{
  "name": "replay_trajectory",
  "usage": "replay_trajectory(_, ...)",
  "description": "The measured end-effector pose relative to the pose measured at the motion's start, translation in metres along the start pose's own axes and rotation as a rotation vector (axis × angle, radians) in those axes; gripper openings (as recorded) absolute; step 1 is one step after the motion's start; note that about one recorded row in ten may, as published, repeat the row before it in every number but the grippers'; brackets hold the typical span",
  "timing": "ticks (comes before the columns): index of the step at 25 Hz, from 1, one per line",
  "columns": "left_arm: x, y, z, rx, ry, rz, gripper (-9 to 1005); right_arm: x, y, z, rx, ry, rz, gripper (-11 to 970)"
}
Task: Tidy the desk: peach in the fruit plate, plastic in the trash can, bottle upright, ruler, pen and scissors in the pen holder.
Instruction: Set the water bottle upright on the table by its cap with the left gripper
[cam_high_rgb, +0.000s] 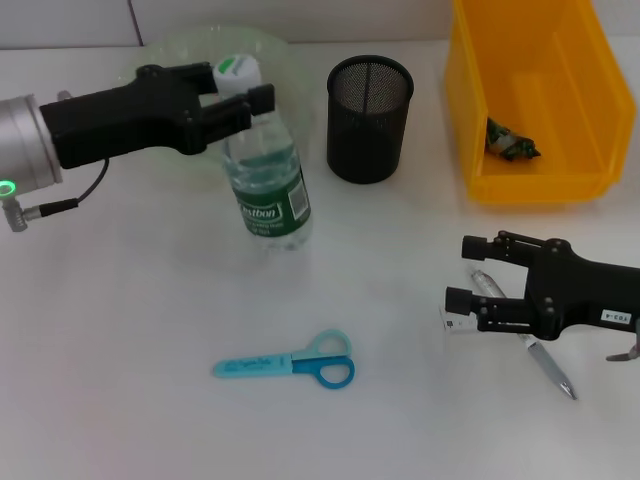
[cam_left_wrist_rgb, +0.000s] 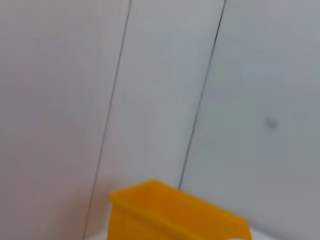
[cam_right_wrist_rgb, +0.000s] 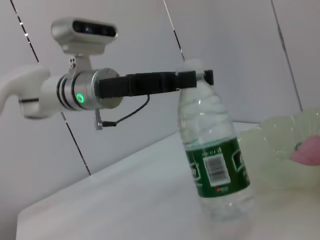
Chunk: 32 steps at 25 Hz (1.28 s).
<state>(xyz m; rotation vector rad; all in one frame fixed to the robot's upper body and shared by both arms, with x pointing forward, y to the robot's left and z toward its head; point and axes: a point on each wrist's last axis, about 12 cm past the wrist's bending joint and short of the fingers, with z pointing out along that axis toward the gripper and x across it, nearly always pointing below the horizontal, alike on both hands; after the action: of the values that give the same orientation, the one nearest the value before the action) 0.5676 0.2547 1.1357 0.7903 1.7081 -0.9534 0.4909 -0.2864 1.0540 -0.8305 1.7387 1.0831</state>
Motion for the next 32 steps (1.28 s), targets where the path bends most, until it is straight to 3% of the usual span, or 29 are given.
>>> replay_trajectory(1, 0.0, 0.0, 0.0, 0.0, 0.0, 0.0, 468, -0.001, 0.0, 0.001, -0.002, -0.002, 0.002, 840)
replay_trajectory(2, 0.013, 0.003, -0.009, -0.014, -0.111, 0.019, 469, -0.001, 0.0, 0.002, -0.004, -0.004, 0.005, 840)
replay_trajectory(5, 0.021, 0.003, -0.014, -0.031, -0.172, 0.028, 471, -0.002, 0.001, 0.005, -0.009, -0.009, 0.015, 840)
replay_trajectory(7, 0.039, 0.001, -0.024, -0.071, -0.242, 0.106, 472, -0.001, 0.001, 0.007, -0.011, -0.012, 0.019, 840)
replay_trajectory(14, 0.064, -0.005, -0.03, -0.139, -0.254, 0.221, 477, -0.003, 0.001, 0.011, -0.022, -0.02, 0.036, 840)
replay_trajectory(32, 0.088, -0.001, -0.025, -0.294, -0.294, 0.178, 489, -0.007, 0.0, 0.026, -0.056, -0.028, 0.054, 840)
